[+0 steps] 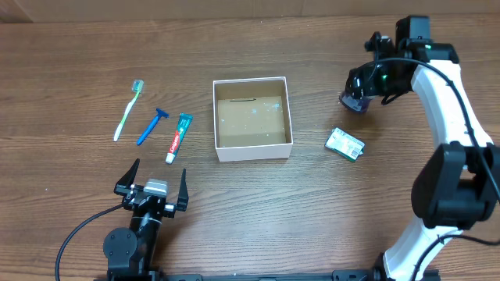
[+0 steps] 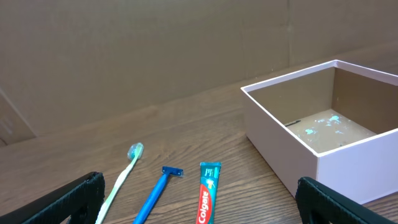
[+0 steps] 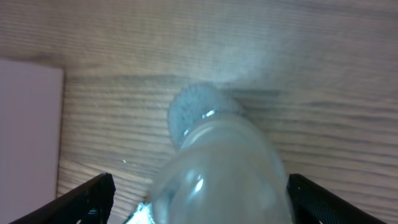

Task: Pack container
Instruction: 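Move the right gripper over the blue foam soap bottle and grasp it, then carry the soap bottle left and lower it into the box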

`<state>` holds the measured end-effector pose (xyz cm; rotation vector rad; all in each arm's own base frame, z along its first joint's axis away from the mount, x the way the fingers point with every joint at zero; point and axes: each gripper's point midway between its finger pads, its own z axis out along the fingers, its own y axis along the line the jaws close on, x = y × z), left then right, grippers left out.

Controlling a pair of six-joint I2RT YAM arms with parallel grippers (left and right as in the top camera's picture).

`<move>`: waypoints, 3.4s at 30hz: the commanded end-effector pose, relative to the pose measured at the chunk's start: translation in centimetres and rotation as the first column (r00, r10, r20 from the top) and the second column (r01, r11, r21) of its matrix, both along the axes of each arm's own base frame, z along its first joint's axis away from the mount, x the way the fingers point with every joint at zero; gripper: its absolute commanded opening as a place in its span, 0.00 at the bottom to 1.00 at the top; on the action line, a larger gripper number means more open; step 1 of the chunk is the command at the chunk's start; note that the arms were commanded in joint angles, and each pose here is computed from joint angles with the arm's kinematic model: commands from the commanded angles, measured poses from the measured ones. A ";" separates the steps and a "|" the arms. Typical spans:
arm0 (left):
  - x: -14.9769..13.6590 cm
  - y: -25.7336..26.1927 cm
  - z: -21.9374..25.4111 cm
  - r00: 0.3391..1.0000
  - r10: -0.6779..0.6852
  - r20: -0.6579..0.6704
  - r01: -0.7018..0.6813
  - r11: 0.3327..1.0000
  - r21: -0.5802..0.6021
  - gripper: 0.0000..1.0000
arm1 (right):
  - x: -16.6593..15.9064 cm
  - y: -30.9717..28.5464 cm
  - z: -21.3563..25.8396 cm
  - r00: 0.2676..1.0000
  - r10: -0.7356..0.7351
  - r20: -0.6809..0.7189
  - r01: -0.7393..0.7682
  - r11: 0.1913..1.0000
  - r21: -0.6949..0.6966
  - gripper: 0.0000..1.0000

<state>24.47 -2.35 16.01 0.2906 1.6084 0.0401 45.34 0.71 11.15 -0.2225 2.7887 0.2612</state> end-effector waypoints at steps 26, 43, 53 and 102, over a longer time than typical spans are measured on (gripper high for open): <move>0.0 0.2 0.0 1.000 0.008 0.006 -0.008 1.000 0.004 1.00 | 4.2 -1.8 -1.4 0.984 0.132 0.124 -0.110 0.980 -0.167 0.73; 0.0 0.2 0.0 1.000 0.008 0.006 -0.008 1.000 0.004 1.00 | 5.1 -0.5 5.0 0.977 0.059 0.206 -0.047 0.997 -0.062 0.15; 0.0 0.2 0.0 1.000 0.007 0.006 -0.007 1.000 0.004 1.00 | 4.2 2.0 13.5 0.959 0.044 0.281 -0.070 0.994 0.083 0.15; 0.0 0.2 0.0 1.000 0.011 0.006 -0.011 1.000 0.005 1.00 | -0.5 29.7 8.5 0.982 0.082 0.168 -0.096 0.993 0.075 0.18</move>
